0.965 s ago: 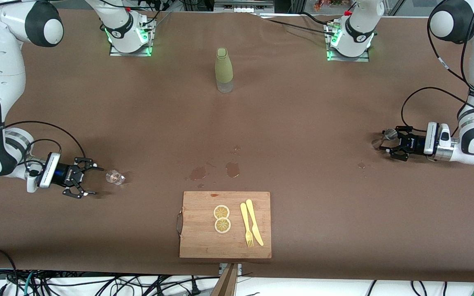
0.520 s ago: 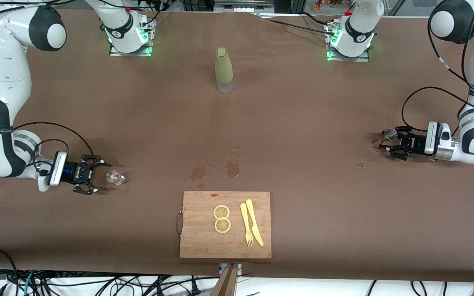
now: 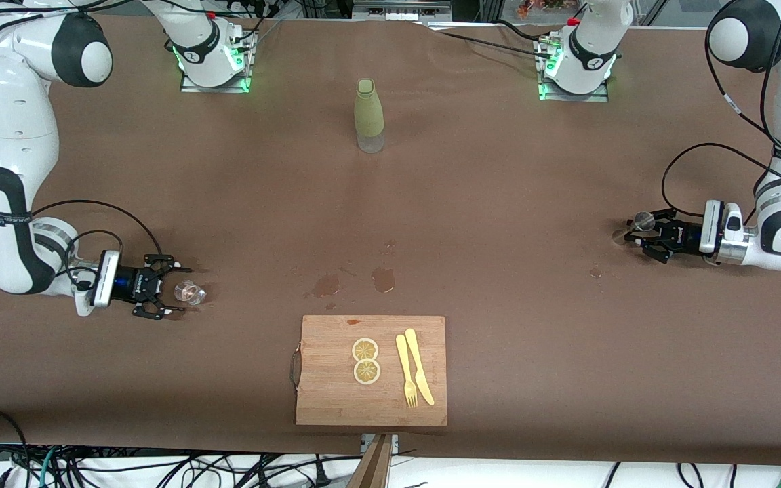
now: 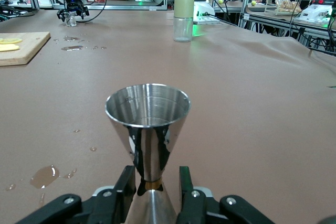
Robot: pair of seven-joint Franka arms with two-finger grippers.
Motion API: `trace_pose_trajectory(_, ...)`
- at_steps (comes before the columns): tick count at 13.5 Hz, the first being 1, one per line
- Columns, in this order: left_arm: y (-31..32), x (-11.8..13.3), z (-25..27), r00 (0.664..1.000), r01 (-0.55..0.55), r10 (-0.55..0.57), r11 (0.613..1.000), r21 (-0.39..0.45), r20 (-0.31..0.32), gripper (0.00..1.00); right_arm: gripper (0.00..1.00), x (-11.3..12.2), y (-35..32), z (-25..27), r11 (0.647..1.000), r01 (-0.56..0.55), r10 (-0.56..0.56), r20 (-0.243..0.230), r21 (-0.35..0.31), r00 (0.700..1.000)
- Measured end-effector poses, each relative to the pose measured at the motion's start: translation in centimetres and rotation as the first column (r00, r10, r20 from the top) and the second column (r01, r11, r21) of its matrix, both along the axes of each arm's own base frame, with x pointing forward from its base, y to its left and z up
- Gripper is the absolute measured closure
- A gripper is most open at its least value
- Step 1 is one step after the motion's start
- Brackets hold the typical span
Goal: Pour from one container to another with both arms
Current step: 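Close the right gripper on the beaker while the left gripper grasps the jigger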
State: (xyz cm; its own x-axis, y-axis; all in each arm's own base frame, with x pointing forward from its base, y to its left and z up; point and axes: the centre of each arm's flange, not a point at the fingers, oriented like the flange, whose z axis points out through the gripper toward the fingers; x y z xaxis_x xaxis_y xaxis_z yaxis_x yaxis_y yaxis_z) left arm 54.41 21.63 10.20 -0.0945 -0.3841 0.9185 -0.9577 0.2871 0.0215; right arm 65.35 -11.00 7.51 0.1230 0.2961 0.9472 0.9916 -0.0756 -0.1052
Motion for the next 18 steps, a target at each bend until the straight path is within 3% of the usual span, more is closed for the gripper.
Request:
trace_pose_trajectory(1, 0.0, 0.0, 0.0, 1.000, 0.001, -0.001, 1.000, -0.001, 0.003, 0.67, 0.00, 0.0, 0.1, -0.1, 1.000, -0.001, 0.001, -0.001, 0.002, 1.000)
trace_pose_trajectory(5, -0.1, 0.0, 0.2, 1.000, 0.009, -0.009, 1.000, -0.014, 0.009, 0.78, 0.00, -0.2, 1.0, -0.8, 1.000, -0.010, 0.010, -0.010, 0.013, 1.000)
trace_pose_trajectory(15, -1.7, 1.1, 0.7, 0.999, 0.002, -0.001, 0.999, -0.054, 0.034, 0.78, 0.02, -0.2, 3.3, -1.7, 0.999, -0.031, 0.032, -0.019, 0.044, 0.999)
trace_pose_trajectory(18, -4.6, 2.9, 1.7, 0.998, 0.032, -0.028, 0.996, -0.081, 0.047, 0.78, 0.14, -0.3, 3.3, -1.9, 0.999, -0.031, 0.032, -0.022, 0.045, 0.999)
